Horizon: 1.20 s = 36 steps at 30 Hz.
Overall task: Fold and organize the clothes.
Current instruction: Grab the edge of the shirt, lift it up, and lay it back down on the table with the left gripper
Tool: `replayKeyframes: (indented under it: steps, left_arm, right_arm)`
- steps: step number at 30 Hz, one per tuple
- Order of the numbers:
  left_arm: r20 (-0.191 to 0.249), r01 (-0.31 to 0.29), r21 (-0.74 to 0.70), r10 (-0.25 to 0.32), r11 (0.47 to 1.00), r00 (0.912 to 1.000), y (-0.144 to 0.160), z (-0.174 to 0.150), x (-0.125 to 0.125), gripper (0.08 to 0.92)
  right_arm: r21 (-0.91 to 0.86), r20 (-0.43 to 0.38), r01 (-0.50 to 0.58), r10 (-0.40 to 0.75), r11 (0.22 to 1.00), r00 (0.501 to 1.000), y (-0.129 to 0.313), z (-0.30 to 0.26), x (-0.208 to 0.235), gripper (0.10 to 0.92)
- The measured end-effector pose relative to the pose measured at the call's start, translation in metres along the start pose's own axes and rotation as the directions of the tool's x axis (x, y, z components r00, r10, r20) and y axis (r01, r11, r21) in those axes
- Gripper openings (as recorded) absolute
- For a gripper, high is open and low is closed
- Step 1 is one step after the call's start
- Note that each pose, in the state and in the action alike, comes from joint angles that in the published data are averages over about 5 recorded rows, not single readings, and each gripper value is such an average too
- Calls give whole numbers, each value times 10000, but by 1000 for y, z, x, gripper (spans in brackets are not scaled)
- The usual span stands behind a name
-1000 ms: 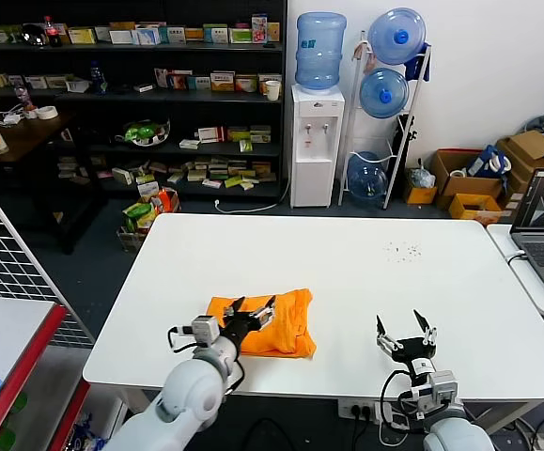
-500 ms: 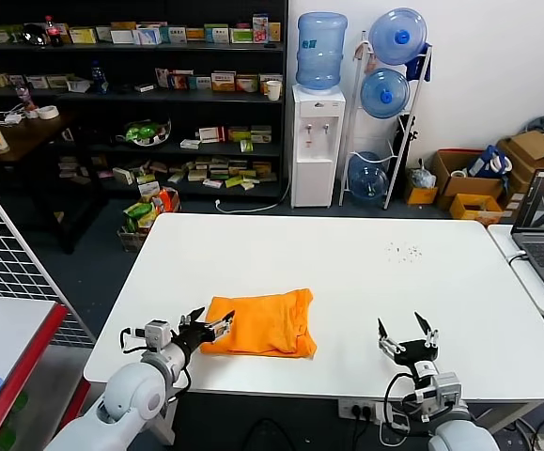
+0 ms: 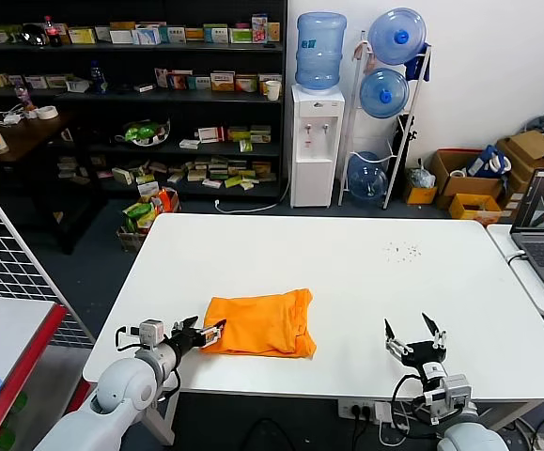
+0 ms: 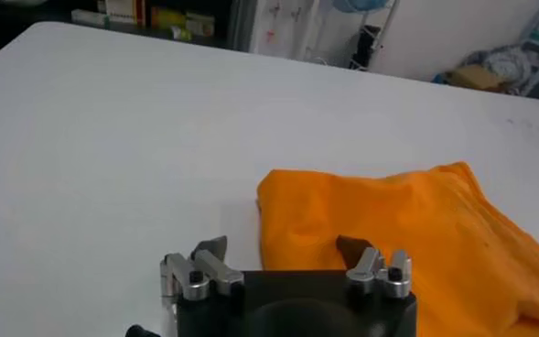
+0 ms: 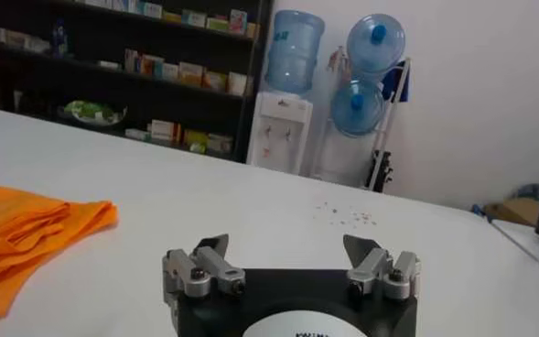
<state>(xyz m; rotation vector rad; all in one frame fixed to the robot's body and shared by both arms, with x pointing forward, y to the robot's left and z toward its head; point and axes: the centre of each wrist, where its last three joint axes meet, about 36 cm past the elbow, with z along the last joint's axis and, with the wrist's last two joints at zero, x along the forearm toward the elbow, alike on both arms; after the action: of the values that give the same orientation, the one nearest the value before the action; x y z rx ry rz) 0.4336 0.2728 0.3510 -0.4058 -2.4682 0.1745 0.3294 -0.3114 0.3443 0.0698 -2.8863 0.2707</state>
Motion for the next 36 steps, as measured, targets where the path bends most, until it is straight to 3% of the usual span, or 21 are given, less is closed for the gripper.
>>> replayKeyframes:
  steps: [12,21,25,30,33,36]
  left_arm:
    - [-65,-303,255,305,9992,9995,-6,4,-2,455]
    - [322,-259,369,247,9990,9992,-8,-3,1,196]
    - [376,43,283,-54,9996,9993,2,-8,6,125]
    - [238,718,-79,-716,9974,9971,25,-11,18,122]
    - [134,1317,-419,-1313,9904,9913,46,-15,28,122]
    - [69,2003,-788,-2003,9766,9797,72,-23,42,122]
  right_arm:
    - [-110,68,109,-109,9999,9999,7,-5,-1,823]
    - [-183,123,134,-131,9997,9998,11,-7,-1,823]
    - [-214,134,166,-163,9996,9998,14,-8,-3,823]
    - [-232,155,246,-243,9994,9996,20,-11,-7,823]
    - [-229,171,343,-340,9991,9993,24,-12,-11,823]
    - [-234,214,455,-450,9987,9988,28,-14,-15,823]
